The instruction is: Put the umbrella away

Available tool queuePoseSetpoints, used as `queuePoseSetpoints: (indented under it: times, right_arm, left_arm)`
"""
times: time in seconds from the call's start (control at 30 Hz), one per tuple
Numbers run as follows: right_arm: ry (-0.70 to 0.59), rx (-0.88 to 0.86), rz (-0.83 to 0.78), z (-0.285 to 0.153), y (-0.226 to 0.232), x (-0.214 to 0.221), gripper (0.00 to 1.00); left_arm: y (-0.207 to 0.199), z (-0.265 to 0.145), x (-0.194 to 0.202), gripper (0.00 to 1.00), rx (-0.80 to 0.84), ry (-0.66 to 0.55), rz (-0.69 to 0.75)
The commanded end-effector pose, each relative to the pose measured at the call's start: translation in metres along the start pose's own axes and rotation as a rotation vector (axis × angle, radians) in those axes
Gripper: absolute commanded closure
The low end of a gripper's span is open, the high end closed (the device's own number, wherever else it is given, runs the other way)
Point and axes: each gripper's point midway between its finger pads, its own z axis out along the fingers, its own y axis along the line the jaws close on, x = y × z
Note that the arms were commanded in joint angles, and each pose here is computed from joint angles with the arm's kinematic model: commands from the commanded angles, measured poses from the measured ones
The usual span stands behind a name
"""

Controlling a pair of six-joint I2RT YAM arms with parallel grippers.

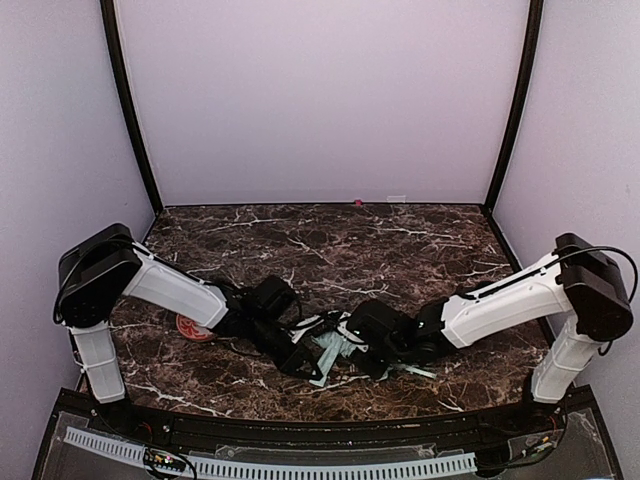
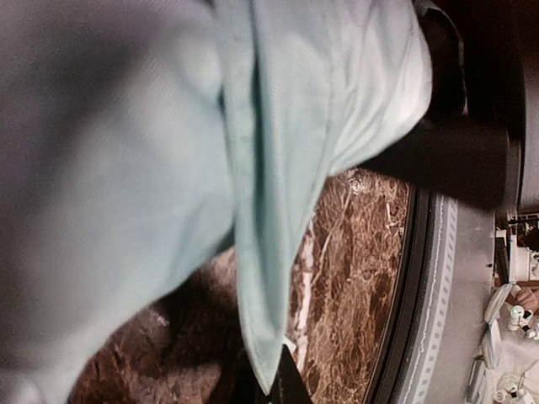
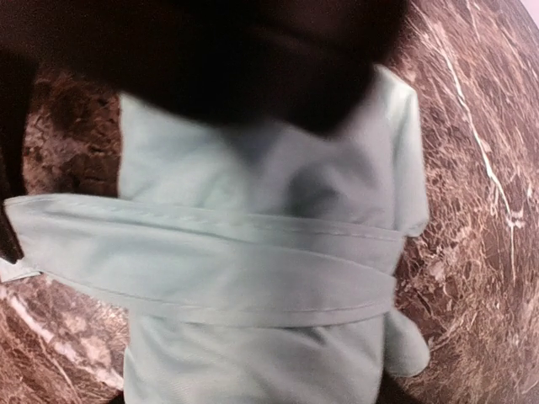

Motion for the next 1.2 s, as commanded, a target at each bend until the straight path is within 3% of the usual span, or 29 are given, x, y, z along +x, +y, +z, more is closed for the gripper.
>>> queuePoseSetpoints:
  times: [0.0, 0.13, 0.3, 0.5, 0.67, 0.8, 0.9, 1.0, 1.17]
  right_arm:
    - [0.074, -0.015, 0.076, 0.008, -0.007, 0.019, 0.64]
    - [0.05, -0.043, 0.142, 0.005, -0.016, 0.012, 1.0]
    - [-0.131, -0.167, 0.262, -0.029, -0.04, -0.04, 1.0]
    - [-0.508, -0.455, 0.406, -0.109, -0.088, -0.116, 1.0]
    - [-0.686, -0.727, 0.246, -0.182, -0.079, -0.161, 1.0]
    - [-0.661, -0.865, 0.065, -0.217, -0.058, -0.152, 1.0]
    - [-0.748, -0.935, -0.008, -0.251, -0.051, -0.156, 1.0]
    - [-0.807, -1.072, -0.079, -0.285, -0.036, -0.156, 1.0]
    - [-0.827, -1.125, -0.261, -0.319, -0.01, -0.147, 1.0]
  left_arm:
    - [-0.003, -0.014, 0.007, 1.0, -0.026, -0.044, 0.031]
    - [-0.012, -0.018, 0.002, 1.0, -0.001, -0.064, 0.069]
    - [-0.039, -0.036, -0.013, 1.0, 0.04, -0.127, 0.171]
    - [-0.08, -0.05, -0.031, 1.0, 0.044, -0.187, 0.331]
    - [-0.103, -0.079, -0.061, 1.0, -0.031, -0.288, 0.472]
    - [-0.113, -0.105, -0.064, 1.0, -0.094, -0.359, 0.599]
    - [-0.112, -0.108, -0.064, 1.0, -0.117, -0.39, 0.661]
    - [-0.111, -0.106, -0.072, 1.0, -0.167, -0.383, 0.726]
    - [-0.096, -0.101, -0.069, 1.0, -0.259, -0.377, 0.859]
